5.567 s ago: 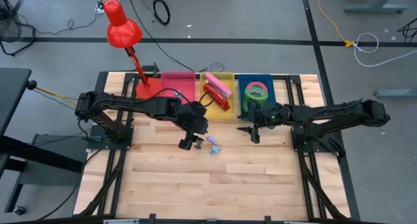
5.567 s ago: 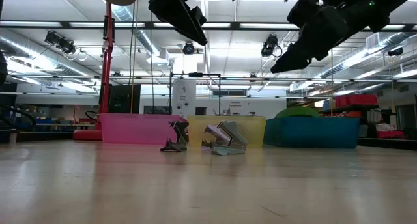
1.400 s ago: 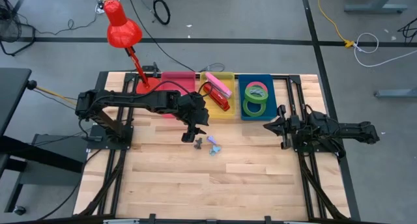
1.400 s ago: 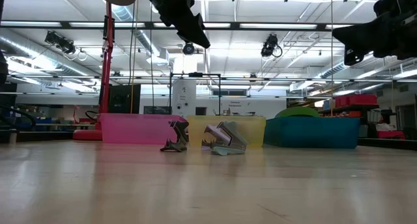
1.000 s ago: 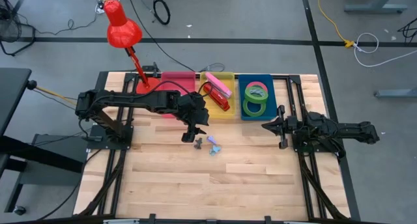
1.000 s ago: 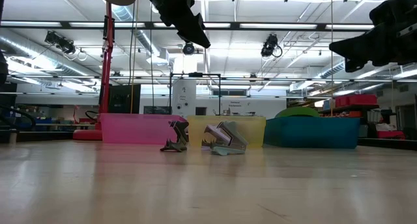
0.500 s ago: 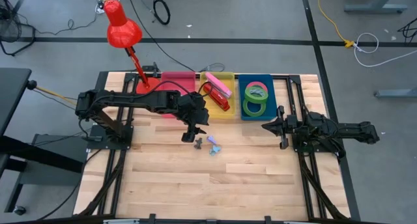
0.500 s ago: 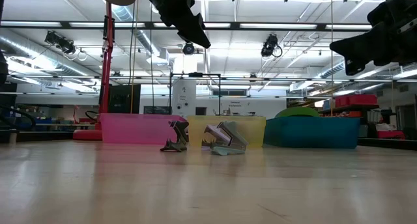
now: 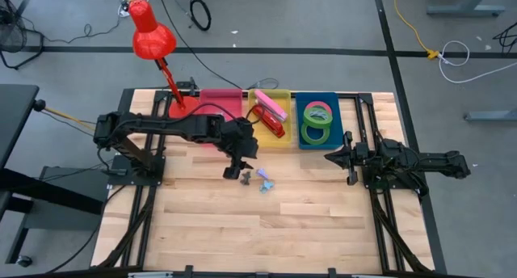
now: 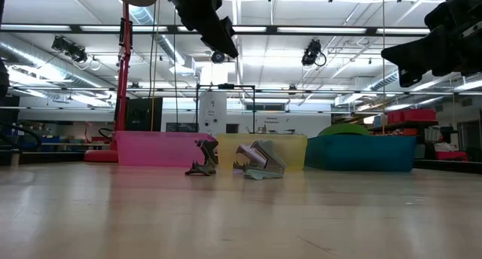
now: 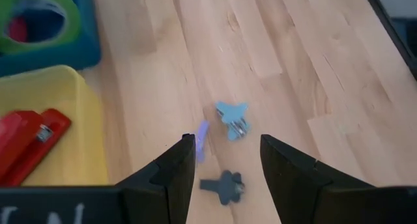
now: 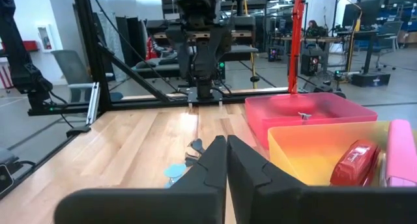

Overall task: Pick and place Stapler, Stapler remover, tape
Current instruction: Put the black staple remover into the pink bin

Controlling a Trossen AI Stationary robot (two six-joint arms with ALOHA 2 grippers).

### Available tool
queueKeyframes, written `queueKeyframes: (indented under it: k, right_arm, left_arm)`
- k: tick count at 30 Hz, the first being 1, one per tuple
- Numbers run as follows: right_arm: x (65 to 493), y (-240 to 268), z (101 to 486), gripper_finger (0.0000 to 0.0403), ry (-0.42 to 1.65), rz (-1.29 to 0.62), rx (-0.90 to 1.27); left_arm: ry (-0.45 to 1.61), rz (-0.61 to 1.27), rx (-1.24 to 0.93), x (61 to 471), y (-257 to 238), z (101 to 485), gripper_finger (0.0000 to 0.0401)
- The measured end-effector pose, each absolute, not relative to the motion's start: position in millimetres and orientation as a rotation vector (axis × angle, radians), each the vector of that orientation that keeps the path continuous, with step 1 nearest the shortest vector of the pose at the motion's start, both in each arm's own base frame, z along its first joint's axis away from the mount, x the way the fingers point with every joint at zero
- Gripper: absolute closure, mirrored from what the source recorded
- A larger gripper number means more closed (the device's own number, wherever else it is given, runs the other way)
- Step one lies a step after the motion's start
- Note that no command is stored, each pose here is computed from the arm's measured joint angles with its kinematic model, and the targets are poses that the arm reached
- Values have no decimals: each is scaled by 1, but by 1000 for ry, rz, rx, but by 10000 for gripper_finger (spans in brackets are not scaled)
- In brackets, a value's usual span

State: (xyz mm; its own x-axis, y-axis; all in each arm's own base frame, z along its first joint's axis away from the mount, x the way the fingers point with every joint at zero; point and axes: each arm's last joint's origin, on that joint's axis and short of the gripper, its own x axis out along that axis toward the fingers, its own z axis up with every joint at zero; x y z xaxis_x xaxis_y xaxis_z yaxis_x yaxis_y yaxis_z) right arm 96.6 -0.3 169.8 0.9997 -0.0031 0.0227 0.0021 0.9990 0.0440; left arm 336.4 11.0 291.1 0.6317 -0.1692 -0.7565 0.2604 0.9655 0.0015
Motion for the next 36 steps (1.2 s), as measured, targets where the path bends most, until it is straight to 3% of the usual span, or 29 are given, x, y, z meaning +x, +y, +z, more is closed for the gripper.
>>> queueKeyframes:
  k: [20,36]
  right_arm:
    - [97,0,170,387,-23,-3,43]
    - [97,0,170,387,-24,-3,43]
  left_arm:
    - [931,-232,144,331,1,285,224]
    - [1108,-67,208,305,5,205,224]
